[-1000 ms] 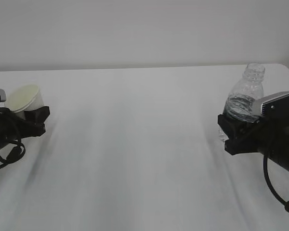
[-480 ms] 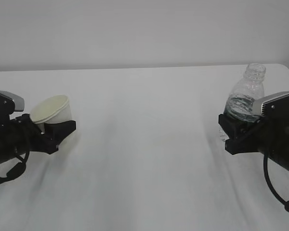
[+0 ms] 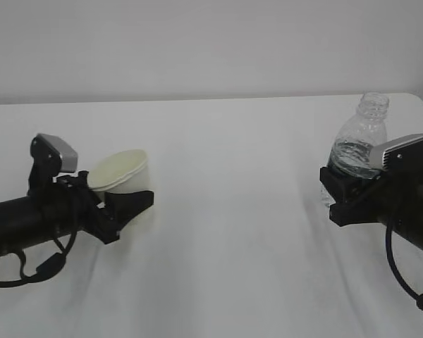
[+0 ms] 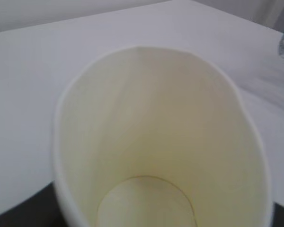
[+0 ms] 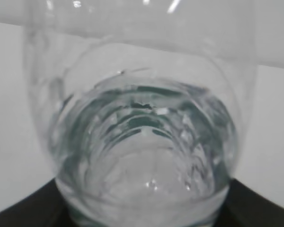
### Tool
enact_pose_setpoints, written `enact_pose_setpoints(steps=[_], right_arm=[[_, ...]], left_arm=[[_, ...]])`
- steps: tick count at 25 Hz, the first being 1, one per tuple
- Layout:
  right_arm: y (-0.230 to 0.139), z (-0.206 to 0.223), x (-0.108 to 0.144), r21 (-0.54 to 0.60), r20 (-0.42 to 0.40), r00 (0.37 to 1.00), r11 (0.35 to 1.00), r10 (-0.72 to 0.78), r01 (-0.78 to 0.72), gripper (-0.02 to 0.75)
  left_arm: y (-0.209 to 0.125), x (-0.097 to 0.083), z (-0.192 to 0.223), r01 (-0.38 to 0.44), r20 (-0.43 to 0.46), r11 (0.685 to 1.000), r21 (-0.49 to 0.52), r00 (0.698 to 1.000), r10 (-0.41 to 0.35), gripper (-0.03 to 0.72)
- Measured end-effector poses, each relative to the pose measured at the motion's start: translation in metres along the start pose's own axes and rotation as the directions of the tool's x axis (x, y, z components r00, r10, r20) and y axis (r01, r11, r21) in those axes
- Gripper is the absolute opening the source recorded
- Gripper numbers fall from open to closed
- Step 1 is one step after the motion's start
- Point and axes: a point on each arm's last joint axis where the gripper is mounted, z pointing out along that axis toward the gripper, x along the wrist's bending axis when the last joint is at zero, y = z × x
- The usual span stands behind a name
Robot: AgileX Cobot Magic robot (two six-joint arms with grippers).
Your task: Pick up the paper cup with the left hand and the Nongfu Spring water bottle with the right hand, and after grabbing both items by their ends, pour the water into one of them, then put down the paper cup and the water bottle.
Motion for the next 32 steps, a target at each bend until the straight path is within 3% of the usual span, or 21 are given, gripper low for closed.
enact_pose_setpoints(steps=[6,11,23,32], right_arm=[[0.0,0.0,0.0,0.0,0.002,1.0,1.0,0.004,-0.004,0.424],[-0.001,-0.006,0.001,0.009,0.002,1.0,1.0,0.007,-0.007,0.424],[-0.004,-0.016,0.003,0.028,0.0,1.0,1.0,0.01,-0.01,0.424],[0.017,-0.026,0.002,0.023,0.013,1.0,1.0,-0.013,0.013,0.424]], left_arm=[[0.017,-0.034,0.034,-0.082,0.141,0.996,-0.046,0.986,0.088,0.431],[0.031,-0.052,0.056,-0.112,0.198,0.991,-0.071,0.972,0.124,0.431],[0.018,-0.067,0.069,-0.157,0.33,0.987,-0.007,0.932,0.151,0.426],[0.015,-0.075,0.071,-0.175,0.398,0.985,0.011,0.904,0.156,0.424]])
